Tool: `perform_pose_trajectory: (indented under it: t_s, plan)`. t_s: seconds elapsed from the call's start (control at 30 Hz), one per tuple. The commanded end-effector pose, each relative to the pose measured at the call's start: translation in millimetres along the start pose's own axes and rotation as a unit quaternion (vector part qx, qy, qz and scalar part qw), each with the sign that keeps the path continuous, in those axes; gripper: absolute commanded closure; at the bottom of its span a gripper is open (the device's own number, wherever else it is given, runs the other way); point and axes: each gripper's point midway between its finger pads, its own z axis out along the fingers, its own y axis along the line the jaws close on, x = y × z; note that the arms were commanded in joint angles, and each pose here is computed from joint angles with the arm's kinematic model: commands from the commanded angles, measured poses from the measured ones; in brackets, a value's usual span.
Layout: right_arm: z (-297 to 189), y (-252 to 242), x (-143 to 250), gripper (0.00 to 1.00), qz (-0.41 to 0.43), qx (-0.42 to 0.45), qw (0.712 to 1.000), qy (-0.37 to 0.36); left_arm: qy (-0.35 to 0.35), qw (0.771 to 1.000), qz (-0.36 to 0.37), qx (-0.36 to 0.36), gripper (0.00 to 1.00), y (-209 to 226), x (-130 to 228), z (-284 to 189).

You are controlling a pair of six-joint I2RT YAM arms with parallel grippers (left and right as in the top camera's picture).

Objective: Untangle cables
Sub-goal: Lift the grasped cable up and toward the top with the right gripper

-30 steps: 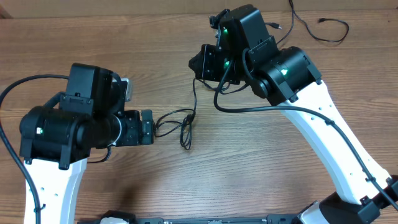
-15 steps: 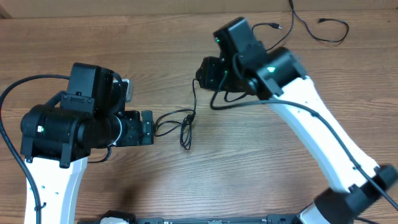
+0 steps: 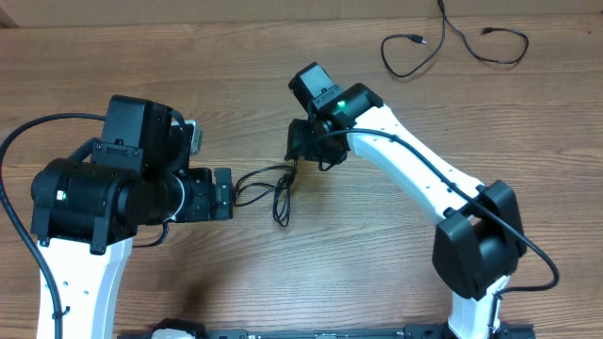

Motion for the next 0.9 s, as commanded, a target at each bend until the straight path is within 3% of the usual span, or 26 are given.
perform_pose_trajectory:
  t_s: [0.0,0.07,0.23,0.27,0.37,0.6,0.87]
  plan:
    - [14,2,4,0.45,-0.006,0.001,1.0,0.011,-0.004,1.0,-0.006,-0.002,0.05,1,-2,-1]
    - [20,5,7,0.49,-0.008,-0.003,1.0,0.019,-0.004,1.0,-0.006,-0.003,0.05,1,-3,-1]
    - [27,13,8,0.92,-0.014,-0.013,1.0,0.022,-0.006,1.0,-0.006,-0.002,0.05,1,-4,-1]
    - [27,13,8,0.96,-0.014,-0.014,1.0,0.021,-0.006,1.0,-0.006,-0.002,0.05,1,-3,-1]
    - [20,19,2,0.96,-0.015,-0.022,1.0,0.011,-0.006,1.0,-0.006,-0.002,0.05,1,-3,-1]
    - [-98,57,-44,0.96,-0.047,-0.099,0.989,-0.096,-0.006,1.0,-0.006,-0.002,0.05,1,-3,-1]
    - [-212,64,-53,0.96,-0.076,-0.112,0.966,-0.219,-0.008,1.0,-0.006,-0.002,0.04,1,-4,-1]
